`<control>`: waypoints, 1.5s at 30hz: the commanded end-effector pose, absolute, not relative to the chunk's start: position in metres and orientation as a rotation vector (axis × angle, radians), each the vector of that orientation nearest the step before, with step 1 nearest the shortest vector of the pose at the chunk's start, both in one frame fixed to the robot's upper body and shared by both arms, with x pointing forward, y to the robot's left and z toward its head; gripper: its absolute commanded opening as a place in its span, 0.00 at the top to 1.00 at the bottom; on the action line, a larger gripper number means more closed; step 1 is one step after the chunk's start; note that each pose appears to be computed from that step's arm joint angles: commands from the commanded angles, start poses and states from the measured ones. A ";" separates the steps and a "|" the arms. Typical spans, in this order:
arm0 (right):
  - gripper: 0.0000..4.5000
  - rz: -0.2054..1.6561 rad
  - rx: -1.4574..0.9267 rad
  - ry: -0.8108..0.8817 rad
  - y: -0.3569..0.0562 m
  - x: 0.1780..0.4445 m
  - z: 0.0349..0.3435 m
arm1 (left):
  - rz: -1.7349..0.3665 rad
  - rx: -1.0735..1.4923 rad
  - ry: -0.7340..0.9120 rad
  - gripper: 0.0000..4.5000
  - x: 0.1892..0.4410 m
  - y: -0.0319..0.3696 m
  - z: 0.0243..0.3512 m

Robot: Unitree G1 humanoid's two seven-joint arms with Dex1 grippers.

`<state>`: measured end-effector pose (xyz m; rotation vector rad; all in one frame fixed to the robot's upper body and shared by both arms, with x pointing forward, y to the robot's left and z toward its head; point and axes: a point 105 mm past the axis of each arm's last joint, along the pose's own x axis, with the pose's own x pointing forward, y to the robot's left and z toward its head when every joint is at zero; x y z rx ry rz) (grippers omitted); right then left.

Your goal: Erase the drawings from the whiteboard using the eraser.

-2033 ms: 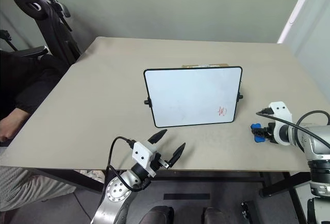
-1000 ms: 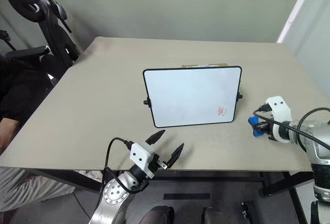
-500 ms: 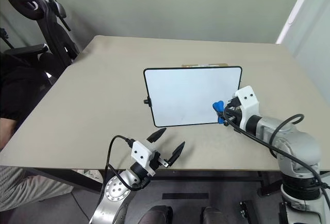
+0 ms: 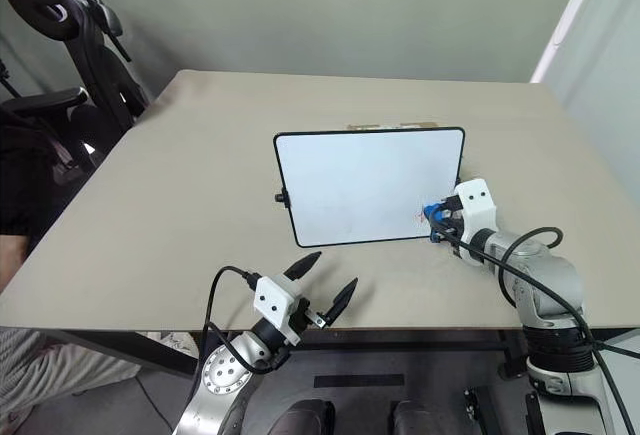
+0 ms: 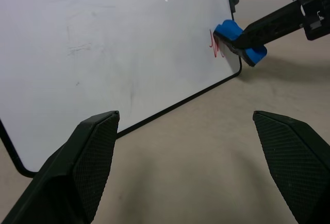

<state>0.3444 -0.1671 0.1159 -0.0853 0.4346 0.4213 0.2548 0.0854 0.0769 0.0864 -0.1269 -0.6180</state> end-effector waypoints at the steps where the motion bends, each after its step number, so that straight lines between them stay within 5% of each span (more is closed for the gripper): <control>1: 0.88 0.436 -0.110 0.397 -0.160 0.348 0.124 | -0.628 0.080 -0.183 0.00 0.252 0.081 0.091; 22: 0.88 0.400 -0.095 0.309 -0.162 0.363 0.148 | -0.628 0.082 -0.184 0.00 0.248 0.083 0.093; 36: 0.88 0.455 -0.099 0.506 -0.140 0.360 0.098 | -0.620 0.084 -0.190 0.00 0.248 0.083 0.095; 45: 0.88 0.380 -0.103 0.463 -0.168 0.367 0.115 | -0.620 0.082 -0.188 0.00 0.249 0.082 0.094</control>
